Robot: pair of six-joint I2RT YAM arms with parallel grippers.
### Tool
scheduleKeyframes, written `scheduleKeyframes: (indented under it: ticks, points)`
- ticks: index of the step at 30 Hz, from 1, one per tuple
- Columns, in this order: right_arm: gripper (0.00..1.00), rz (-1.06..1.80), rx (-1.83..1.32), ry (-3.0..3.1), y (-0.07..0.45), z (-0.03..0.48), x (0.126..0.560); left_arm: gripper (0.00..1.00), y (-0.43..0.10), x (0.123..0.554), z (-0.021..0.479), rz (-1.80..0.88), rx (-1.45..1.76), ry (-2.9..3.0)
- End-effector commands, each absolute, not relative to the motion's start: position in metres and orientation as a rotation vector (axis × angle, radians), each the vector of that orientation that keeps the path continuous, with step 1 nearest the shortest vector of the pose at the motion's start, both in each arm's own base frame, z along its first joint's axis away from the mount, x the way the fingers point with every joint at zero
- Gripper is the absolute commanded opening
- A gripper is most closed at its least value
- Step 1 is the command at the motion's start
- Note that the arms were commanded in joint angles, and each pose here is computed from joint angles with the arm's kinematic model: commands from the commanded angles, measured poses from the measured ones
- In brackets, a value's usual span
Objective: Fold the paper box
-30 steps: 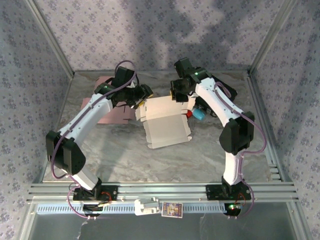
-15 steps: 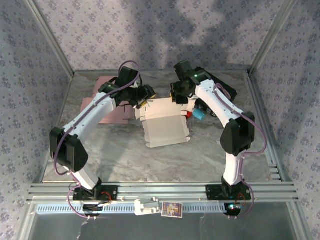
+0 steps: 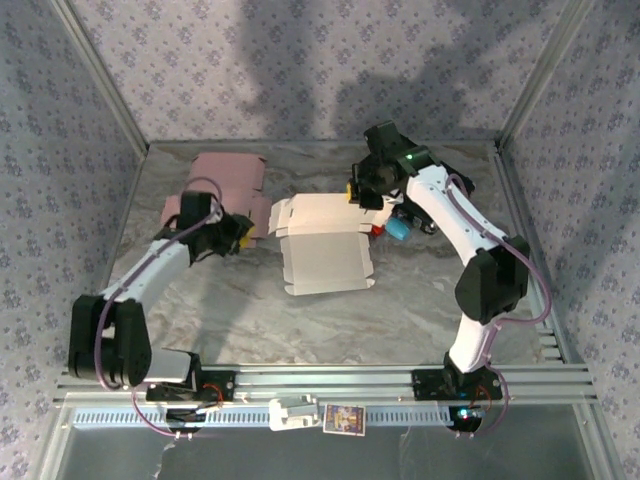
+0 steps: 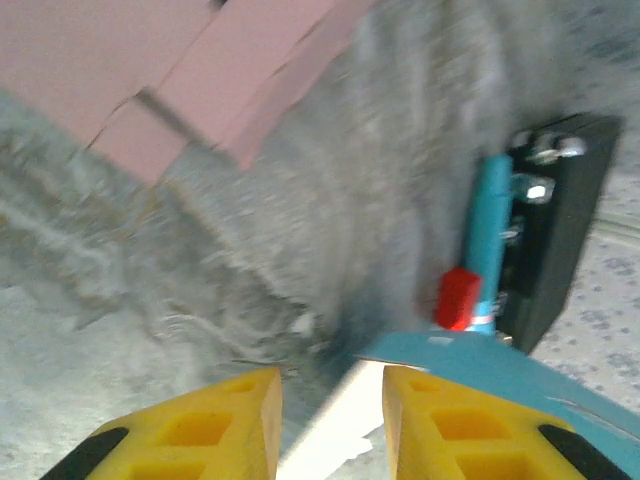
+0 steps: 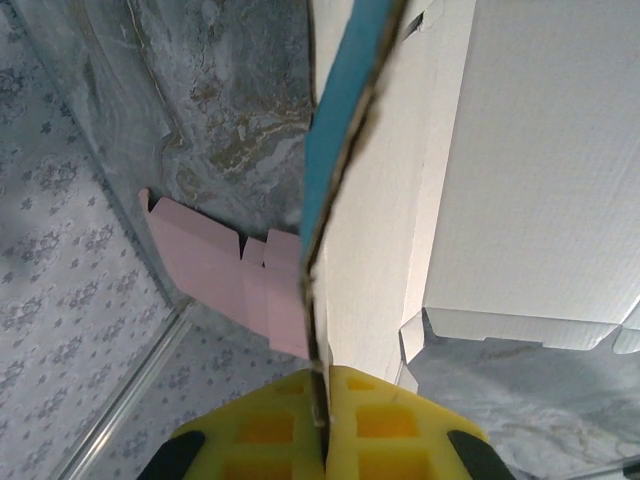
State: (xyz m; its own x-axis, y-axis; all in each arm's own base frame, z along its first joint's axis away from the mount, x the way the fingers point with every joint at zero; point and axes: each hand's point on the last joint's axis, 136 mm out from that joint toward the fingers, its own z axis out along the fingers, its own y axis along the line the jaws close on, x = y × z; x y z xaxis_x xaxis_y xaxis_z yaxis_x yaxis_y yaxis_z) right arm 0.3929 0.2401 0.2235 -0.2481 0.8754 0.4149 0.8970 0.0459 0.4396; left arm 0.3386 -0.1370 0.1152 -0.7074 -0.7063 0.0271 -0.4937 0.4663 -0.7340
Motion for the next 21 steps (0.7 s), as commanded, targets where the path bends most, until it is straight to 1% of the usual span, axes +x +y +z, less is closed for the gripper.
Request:
scheduleKeyframes:
  ticks: [1, 5, 8, 14, 18, 21]
  points:
    - [0.00, -1.064, -1.914, -2.159, 0.240, 0.242, 0.390, 0.31, -0.157, 0.368, 0.142, -1.357, -0.948, 2.229]
    - [0.00, -1.094, -1.931, -2.118, 0.234, 0.245, 0.394, 0.29, -0.160, 0.376, 0.132, -1.446, -0.997, 2.149]
    - [0.00, -1.095, -1.912, -2.089, 0.235, 0.244, 0.394, 0.30, -0.164, 0.382, 0.134, -1.522, -0.991, 2.083]
    - [0.00, -1.106, -1.907, -2.070, 0.238, 0.244, 0.396, 0.36, -0.174, 0.386, 0.129, -1.573, -0.981, 2.060]
    - [0.00, -1.099, -1.914, -2.064, 0.237, 0.242, 0.396, 0.36, -0.187, 0.387, 0.131, -1.619, -0.958, 2.047]
    - [0.00, -1.106, -1.916, -2.053, 0.239, 0.241, 0.397, 0.35, -0.187, 0.384, 0.131, -1.620, -0.971, 2.014]
